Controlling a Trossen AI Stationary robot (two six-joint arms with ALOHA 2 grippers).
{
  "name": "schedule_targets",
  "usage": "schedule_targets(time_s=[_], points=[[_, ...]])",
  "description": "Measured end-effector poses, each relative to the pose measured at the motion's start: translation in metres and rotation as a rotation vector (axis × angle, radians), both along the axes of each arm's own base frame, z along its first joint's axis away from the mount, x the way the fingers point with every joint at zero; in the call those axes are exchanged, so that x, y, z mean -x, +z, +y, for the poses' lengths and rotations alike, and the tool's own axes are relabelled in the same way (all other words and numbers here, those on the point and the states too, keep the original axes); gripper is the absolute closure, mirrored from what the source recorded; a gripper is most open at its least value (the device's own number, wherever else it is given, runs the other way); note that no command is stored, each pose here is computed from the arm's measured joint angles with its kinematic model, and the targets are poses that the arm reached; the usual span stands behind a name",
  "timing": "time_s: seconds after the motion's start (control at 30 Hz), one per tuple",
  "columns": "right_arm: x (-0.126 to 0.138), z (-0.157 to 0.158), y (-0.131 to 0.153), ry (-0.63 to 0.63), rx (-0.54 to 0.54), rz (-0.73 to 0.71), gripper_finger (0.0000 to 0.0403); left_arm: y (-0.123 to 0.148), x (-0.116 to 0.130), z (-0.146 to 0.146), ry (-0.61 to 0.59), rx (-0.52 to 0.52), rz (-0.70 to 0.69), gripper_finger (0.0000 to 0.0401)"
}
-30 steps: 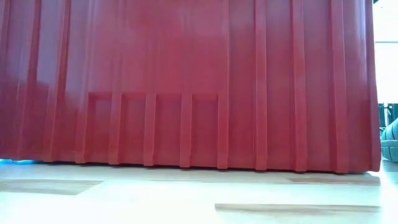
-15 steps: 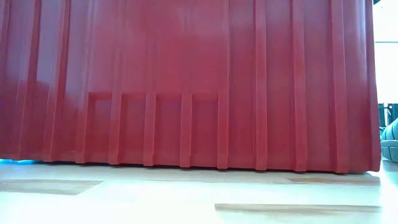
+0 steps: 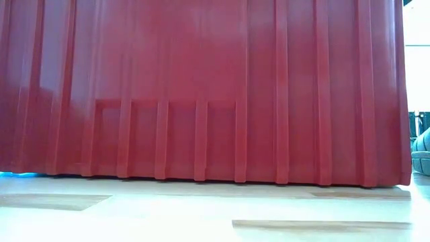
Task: Pick and place slides into bin
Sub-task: Put the green slide into the red container
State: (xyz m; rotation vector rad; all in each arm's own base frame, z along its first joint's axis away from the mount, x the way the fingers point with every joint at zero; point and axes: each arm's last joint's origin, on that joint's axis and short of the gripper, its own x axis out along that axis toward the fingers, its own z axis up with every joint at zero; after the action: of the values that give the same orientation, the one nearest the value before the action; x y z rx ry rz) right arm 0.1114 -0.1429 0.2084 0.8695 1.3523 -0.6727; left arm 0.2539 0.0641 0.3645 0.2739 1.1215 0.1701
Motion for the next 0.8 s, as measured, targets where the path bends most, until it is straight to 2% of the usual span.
schedule_targets(time_s=[0.13,0.3,0.53,0.8], points=[[-0.001,0.001,0.000,0.013,-0.025,-0.025,0.0263,0.000,0.000,0.000,0.000,0.000,0.000,0.0400],[0.002,0.000,0.000,-0.013,0.025,0.054,0.0263,0.000,0.000,0.000,0.000,0.000,0.000,0.0400],[0.001,0.000,0.000,-0.012,0.019,0.046,0.0263,0.000,0.000,0.000,0.000,0.000,0.000,0.0400],[-0.005,-0.005,-0.013,0.013,-0.087,0.029,0.0263,0.000,0.000,0.000,-0.001,0.000,0.000,0.0400]])
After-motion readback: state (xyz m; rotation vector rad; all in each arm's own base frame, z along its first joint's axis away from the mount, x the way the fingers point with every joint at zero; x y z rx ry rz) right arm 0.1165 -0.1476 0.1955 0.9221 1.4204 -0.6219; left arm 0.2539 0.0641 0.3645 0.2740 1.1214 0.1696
